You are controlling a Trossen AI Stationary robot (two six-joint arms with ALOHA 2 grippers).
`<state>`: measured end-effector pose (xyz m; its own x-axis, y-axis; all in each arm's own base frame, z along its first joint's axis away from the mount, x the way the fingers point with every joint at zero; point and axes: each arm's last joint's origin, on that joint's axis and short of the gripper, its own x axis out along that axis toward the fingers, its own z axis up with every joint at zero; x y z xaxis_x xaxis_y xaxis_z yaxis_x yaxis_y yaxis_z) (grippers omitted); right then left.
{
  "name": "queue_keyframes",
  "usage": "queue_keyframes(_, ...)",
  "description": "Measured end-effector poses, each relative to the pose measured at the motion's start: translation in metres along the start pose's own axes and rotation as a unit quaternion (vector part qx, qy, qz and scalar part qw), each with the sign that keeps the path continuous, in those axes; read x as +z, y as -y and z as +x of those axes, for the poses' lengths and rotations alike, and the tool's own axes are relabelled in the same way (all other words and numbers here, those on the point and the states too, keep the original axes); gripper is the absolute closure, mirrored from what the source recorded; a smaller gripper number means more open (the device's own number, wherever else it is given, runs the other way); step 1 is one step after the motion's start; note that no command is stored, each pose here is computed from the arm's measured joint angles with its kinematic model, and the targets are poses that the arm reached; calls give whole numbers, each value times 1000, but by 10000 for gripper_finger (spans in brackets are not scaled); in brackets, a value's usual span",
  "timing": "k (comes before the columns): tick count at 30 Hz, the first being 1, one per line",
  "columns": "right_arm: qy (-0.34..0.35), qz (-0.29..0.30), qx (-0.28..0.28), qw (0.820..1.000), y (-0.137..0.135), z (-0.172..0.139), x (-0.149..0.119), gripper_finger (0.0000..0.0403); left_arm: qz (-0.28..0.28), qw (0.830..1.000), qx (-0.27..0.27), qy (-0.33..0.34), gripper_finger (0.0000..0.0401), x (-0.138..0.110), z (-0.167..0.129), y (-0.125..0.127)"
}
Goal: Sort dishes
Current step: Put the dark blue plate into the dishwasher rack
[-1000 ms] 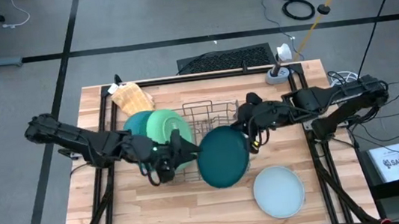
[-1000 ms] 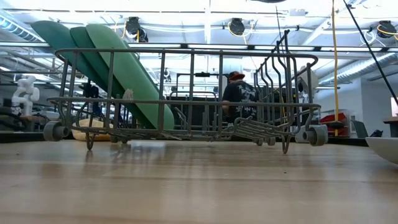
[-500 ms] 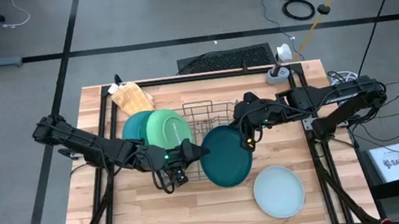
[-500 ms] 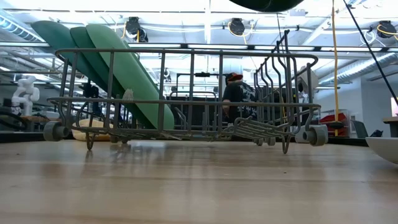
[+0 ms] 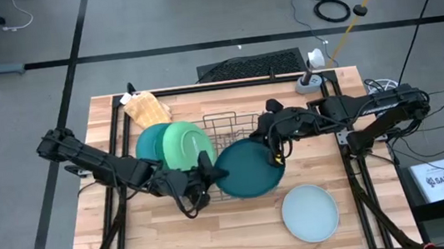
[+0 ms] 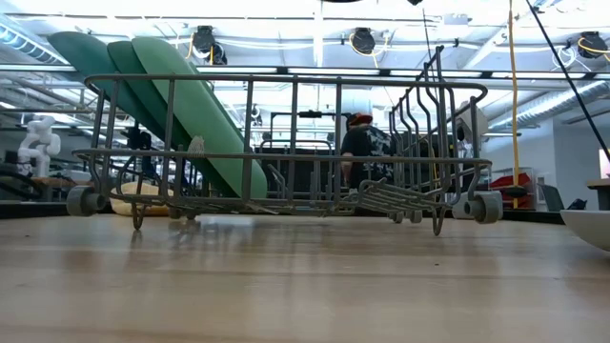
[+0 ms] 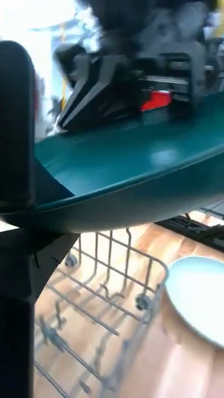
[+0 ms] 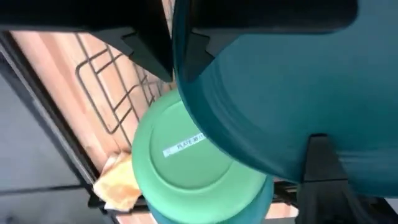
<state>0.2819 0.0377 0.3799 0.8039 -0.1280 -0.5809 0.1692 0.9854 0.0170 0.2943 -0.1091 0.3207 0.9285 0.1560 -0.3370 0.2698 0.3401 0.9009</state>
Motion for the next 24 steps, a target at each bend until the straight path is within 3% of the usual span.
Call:
queue_keyframes(7,63,-42,-79,994,6,-13,10,296,-92,996,-5,-2,376,3,-4,2)
queue_keyframes(11,129,-71,-158,977,12,-31,21,250,-124,992,-26,-4,376,2,-4,6)
queue_keyframes(14,185,-82,-208,957,14,-51,31,229,-179,983,-40,12,376,3,-4,6)
queue_keyframes(20,245,-108,-278,922,13,-90,39,229,-297,952,-67,24,376,2,-3,7)
queue_keyframes(24,254,-120,-281,918,10,-106,37,241,-395,916,-69,12,376,-3,-1,5)
